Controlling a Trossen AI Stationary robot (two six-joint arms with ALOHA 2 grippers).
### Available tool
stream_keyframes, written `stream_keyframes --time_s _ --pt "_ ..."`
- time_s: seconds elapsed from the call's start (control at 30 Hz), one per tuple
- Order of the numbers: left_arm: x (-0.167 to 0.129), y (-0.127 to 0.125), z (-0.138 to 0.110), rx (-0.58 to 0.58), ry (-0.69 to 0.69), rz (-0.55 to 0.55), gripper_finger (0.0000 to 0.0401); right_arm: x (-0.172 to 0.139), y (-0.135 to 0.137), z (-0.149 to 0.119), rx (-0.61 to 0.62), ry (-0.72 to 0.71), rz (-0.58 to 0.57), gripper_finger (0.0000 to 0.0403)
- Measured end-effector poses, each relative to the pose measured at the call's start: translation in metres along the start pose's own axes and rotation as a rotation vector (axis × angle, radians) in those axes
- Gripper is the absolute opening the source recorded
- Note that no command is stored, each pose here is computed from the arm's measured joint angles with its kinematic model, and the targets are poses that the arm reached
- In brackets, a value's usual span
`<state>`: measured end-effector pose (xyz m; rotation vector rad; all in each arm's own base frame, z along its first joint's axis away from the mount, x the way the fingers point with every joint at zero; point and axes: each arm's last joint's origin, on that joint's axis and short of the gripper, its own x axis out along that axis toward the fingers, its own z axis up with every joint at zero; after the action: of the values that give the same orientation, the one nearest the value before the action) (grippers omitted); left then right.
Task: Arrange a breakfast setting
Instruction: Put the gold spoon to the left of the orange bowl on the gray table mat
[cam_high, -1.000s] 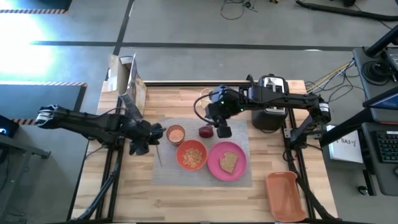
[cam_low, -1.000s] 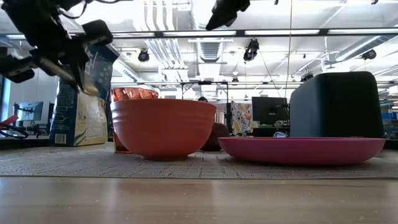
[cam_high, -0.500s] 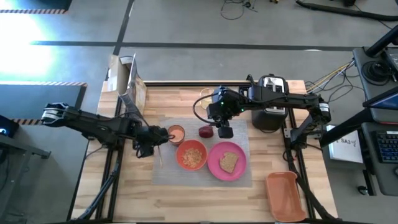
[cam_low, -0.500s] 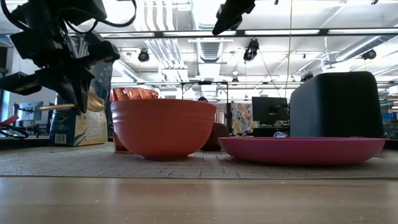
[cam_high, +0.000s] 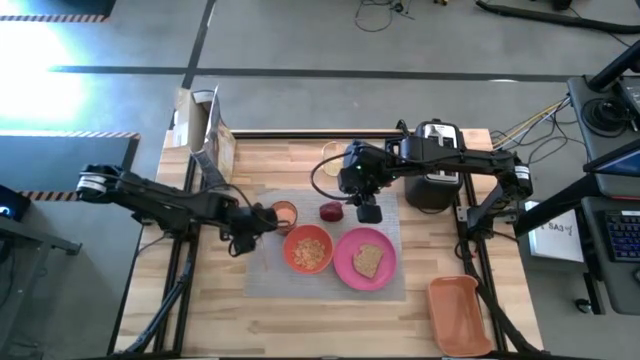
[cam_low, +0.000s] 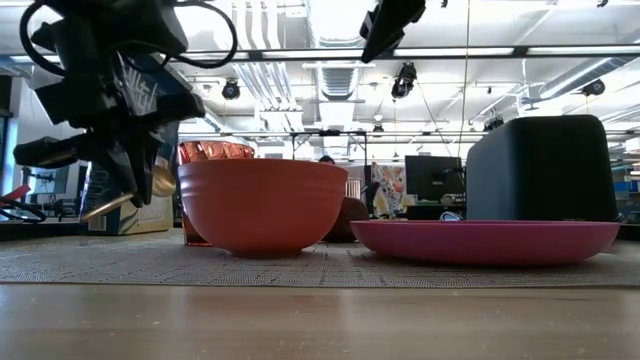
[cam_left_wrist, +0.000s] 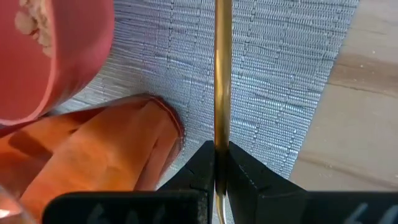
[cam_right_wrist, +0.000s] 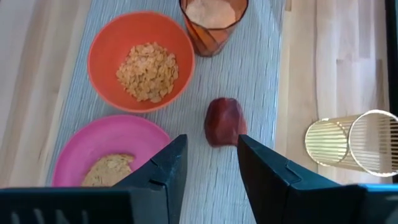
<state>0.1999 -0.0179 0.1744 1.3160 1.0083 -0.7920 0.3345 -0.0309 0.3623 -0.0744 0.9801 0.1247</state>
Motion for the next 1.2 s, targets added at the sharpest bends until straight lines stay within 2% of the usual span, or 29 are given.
stream_keyframes --time_s 0.5,0.73,0.97,1.2 --pt "0.014 -0.001 0.002 -0.001 0.012 -0.023 0.0010 0.000 0.001 -0.002 0.014 0.022 0.005 0.0126" --pt "0.022 -0.009 0.001 0.000 0.025 0.015 0.0009 0.000 0.000 -0.001 0.013 0.015 0.004 0.0129" --pt "0.022 -0.007 0.005 0.015 0.070 0.073 0.0009 0.000 0.000 0.000 0.012 0.006 0.002 0.0131" --pt "0.021 -0.007 0.014 -0.001 0.043 0.097 0.0008 0.000 0.000 0.000 0.012 -0.003 0.000 0.0125"
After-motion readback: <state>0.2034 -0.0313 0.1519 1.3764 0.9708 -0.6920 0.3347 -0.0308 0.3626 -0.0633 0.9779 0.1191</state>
